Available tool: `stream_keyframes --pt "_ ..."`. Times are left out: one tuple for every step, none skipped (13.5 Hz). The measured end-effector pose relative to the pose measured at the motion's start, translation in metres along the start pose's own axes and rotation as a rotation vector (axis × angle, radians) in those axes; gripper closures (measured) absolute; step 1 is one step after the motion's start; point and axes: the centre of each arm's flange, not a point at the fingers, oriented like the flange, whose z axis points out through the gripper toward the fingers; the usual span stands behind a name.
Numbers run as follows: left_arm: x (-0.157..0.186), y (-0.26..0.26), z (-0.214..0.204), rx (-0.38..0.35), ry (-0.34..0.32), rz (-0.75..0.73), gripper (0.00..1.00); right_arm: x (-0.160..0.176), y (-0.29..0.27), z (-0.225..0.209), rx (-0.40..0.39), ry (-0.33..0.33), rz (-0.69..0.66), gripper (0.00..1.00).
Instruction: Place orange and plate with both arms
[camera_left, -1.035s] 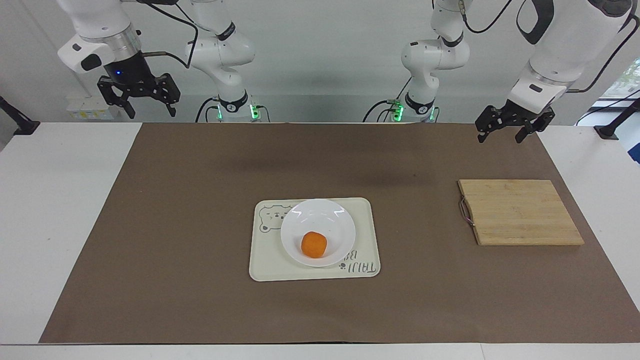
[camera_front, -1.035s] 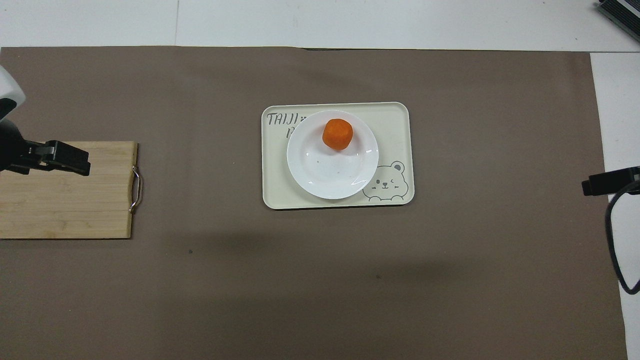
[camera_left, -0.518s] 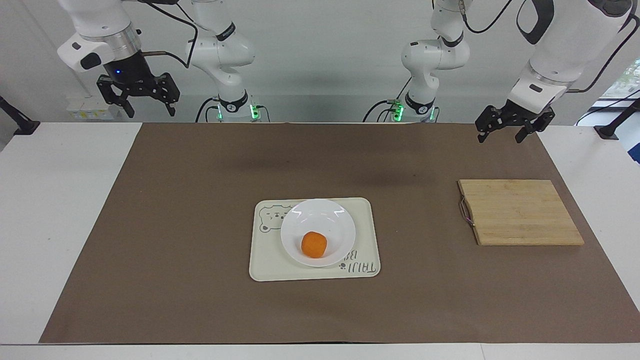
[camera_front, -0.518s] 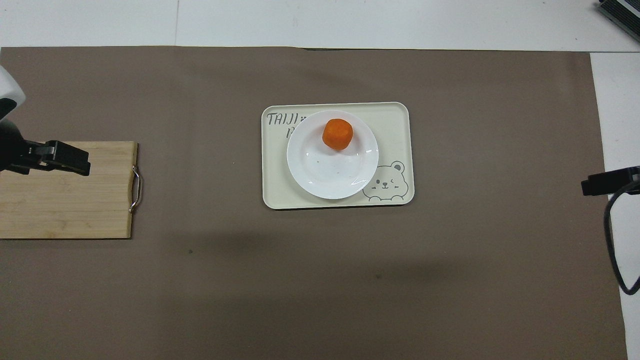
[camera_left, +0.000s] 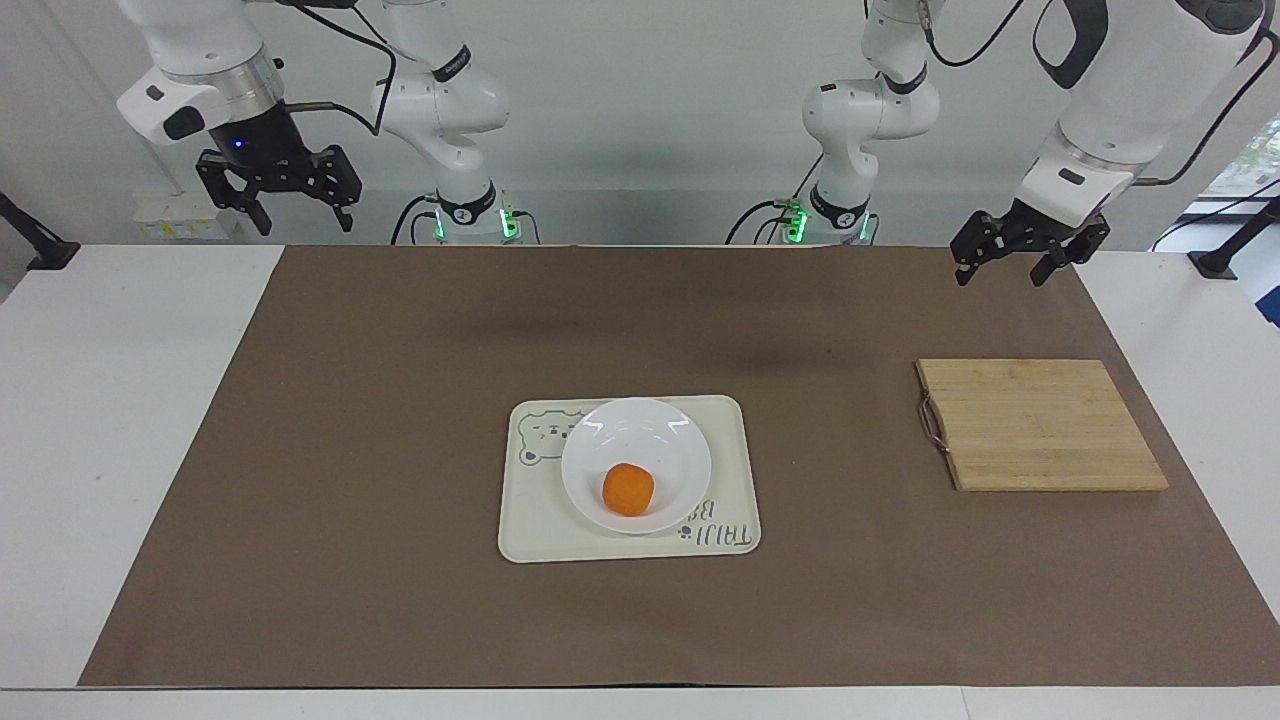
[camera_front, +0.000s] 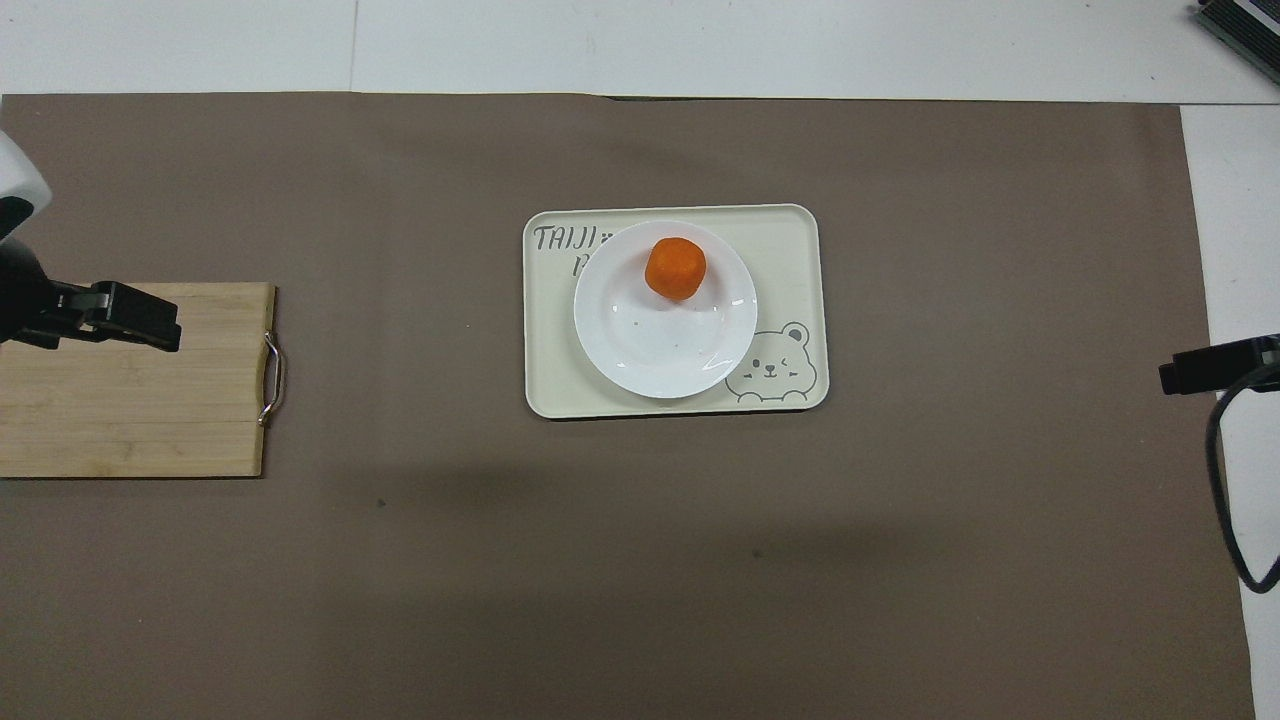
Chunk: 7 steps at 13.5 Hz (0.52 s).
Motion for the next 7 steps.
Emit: stream_keyframes --pt "0.0 0.0 0.0 0.0 0.0 0.0 0.0 0.0 -0.0003 0.0 0.0 0.0 -0.001 0.0" --pt "0.0 0.0 0.0 0.0 0.0 0.0 0.0 0.0 -0.0003 0.0 0.0 0.0 0.0 0.0" --pt "0.0 0.0 0.0 0.0 0.0 0.0 0.0 0.0 -0.0004 0.0 0.0 0.0 -0.001 0.0" --pt "0.0 0.0 0.0 0.0 0.0 0.0 0.0 0.0001 -0.0006 0.0 0.0 0.0 -0.001 0.0" --pt "0.0 0.0 0.0 0.0 0.0 0.0 0.0 0.0001 -0.0012 0.0 0.0 0.0 -0.002 0.0" --pt "0.0 0.0 0.0 0.0 0.0 0.0 0.0 0.0003 -0.0025 -0.0001 0.0 0.0 -0.004 0.0" --pt "0.0 0.0 0.0 0.0 0.0 0.0 0.0 0.0004 -0.0038 -0.0001 0.0 0.0 -0.005 0.0"
